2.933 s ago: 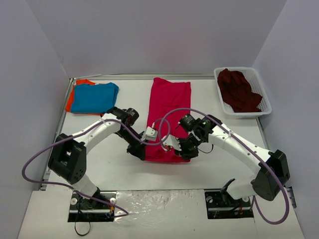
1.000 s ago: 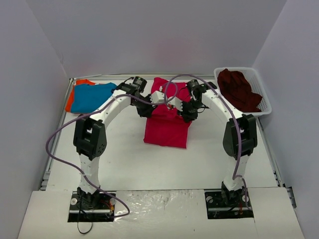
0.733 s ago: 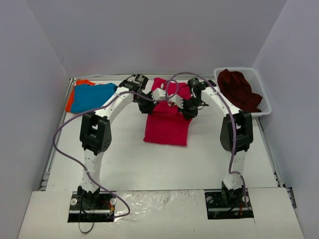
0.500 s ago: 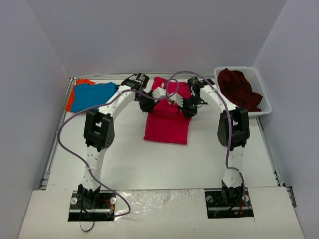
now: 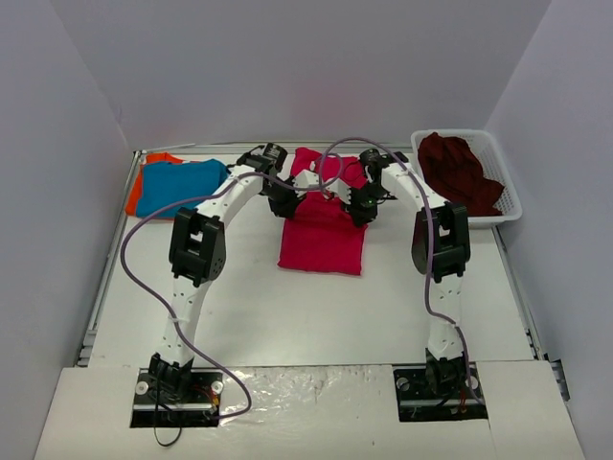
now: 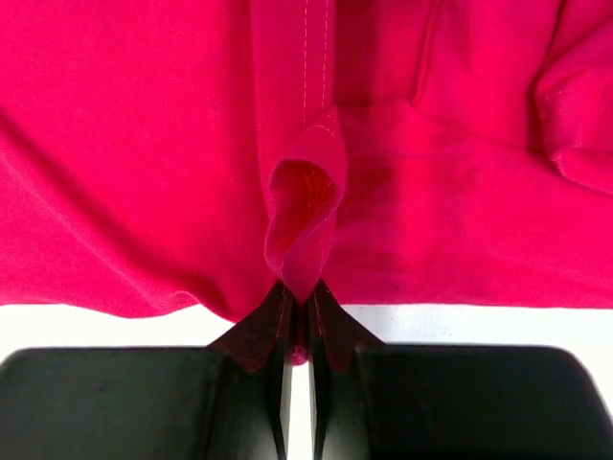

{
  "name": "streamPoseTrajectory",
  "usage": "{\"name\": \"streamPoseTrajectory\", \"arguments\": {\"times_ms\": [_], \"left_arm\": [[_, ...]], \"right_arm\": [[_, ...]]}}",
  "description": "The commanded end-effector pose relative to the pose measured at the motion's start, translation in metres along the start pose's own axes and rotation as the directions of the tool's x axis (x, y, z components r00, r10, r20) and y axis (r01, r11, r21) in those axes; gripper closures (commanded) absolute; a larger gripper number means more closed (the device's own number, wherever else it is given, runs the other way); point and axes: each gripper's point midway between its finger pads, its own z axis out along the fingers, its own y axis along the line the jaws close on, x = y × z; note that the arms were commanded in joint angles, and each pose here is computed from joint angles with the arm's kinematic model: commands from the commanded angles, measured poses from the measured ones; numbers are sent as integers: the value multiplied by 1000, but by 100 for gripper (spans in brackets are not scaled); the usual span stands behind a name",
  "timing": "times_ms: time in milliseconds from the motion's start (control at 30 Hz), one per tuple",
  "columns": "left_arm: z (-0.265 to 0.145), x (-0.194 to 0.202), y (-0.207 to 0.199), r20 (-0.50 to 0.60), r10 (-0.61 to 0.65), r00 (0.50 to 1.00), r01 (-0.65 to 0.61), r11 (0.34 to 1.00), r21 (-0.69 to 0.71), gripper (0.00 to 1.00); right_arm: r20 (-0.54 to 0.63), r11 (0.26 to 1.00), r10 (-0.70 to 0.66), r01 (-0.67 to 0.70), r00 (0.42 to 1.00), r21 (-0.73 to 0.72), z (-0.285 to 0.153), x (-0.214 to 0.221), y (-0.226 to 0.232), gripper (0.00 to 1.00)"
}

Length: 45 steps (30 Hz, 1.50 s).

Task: Fold and stack the t-shirts
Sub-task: Fold the folded rectangular tshirt in 1/3 of the way, then grab one side of the 2/3 rectangular tshirt with both arms

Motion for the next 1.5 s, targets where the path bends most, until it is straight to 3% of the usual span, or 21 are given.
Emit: {"name": "streamPoseTrajectory", "arguments": {"times_ms": [0,133,167,200,233,367,600,867,1000,1100,1167,1300,1467], "left_arm": [[-14,-14,4,12,81,997,-81,997,-15,98],[-6,-10,10,2,72,997,-72,997,-24,95],[-2,-8,10,0,63,998,-63,998,-22,85],[0,-8,13,0,64,998,-64,998,-31,77],[2,-6,14,-5,57,998,-57,998,-34,62],[-5,-10,20,0,44,999,-43,996,-84,48],[-51,-41,27,59,60,996,-45,972,-228,41],[-124,-55,-1,112,80,991,-35,932,-360,37],[-150,-44,-28,148,96,984,-26,909,-416,27],[-156,-31,-65,176,151,973,-71,916,-394,24],[-152,-17,-87,190,184,964,-100,918,-385,25],[-134,8,-110,171,169,971,-104,937,-333,28],[-101,26,-128,124,220,968,-172,933,-315,29]], "right_arm": [[-57,994,107,-106,993,27,-8,27,-10,100],[-61,993,118,-116,991,32,-2,30,-14,88],[-59,991,128,-126,990,37,2,31,-16,72],[-57,991,132,-129,990,40,3,31,-17,68],[-59,990,137,-135,989,43,5,32,-18,62],[-38,985,152,-149,988,82,-1,25,-27,57],[20,971,148,-149,989,189,-41,-5,-43,56],[105,895,152,-182,983,408,-126,-58,-41,50],[40,708,236,-200,971,677,-175,-69,-28,38],[101,738,218,-231,971,634,-166,-75,11,24],[152,801,181,-235,972,551,-146,-81,35,27],[117,861,242,-268,963,433,-108,-48,81,47],[153,922,240,-275,959,274,-83,-42,123,48]]}}
